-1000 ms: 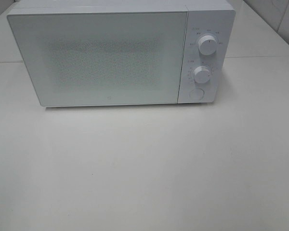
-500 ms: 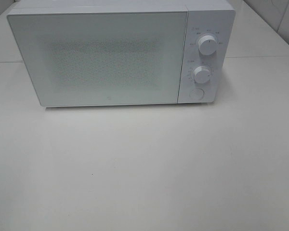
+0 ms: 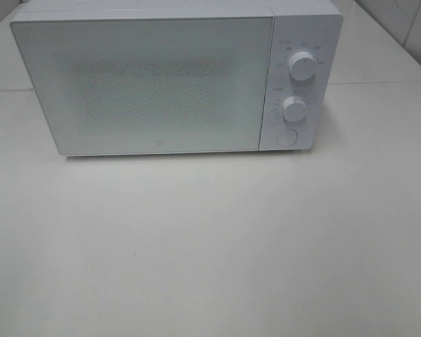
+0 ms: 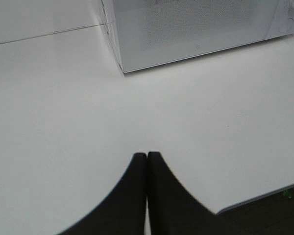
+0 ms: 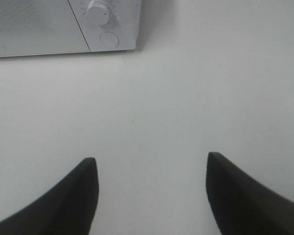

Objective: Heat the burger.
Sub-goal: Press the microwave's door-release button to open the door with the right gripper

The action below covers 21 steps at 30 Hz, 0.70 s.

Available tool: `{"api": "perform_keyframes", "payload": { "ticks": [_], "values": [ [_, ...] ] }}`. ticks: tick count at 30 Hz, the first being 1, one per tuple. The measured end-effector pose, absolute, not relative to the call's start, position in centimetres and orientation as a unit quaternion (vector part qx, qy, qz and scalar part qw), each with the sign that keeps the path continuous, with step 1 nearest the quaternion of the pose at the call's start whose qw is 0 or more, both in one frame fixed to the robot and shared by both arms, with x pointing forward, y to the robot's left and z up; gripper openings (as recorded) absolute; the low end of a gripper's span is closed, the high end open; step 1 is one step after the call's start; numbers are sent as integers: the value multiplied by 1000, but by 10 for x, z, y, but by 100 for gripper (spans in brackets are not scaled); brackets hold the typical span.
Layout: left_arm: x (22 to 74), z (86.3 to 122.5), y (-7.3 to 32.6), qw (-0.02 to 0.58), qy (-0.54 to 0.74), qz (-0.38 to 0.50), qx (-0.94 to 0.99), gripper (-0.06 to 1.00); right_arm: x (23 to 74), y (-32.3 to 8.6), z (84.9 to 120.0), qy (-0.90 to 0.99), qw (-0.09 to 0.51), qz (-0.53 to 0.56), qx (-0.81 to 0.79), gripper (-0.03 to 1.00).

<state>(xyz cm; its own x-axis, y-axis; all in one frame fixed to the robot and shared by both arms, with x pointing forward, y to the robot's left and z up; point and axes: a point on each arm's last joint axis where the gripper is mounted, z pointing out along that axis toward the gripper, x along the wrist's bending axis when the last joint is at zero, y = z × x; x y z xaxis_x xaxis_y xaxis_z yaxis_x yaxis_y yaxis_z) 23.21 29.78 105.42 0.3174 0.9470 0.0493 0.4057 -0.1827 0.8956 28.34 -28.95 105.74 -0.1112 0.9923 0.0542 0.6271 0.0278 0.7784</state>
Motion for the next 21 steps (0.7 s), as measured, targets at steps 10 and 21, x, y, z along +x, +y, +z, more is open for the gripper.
{"api": "perform_keyframes", "payload": {
  "ticks": [10,21],
  "values": [
    [232,1054,298,416,485,325,697,0,338,-287,1064,648,294,357,605,62],
    [232,1054,298,416,485,325,697,0,391,-285,1054,643,312,360,599,61]
  ]
}}
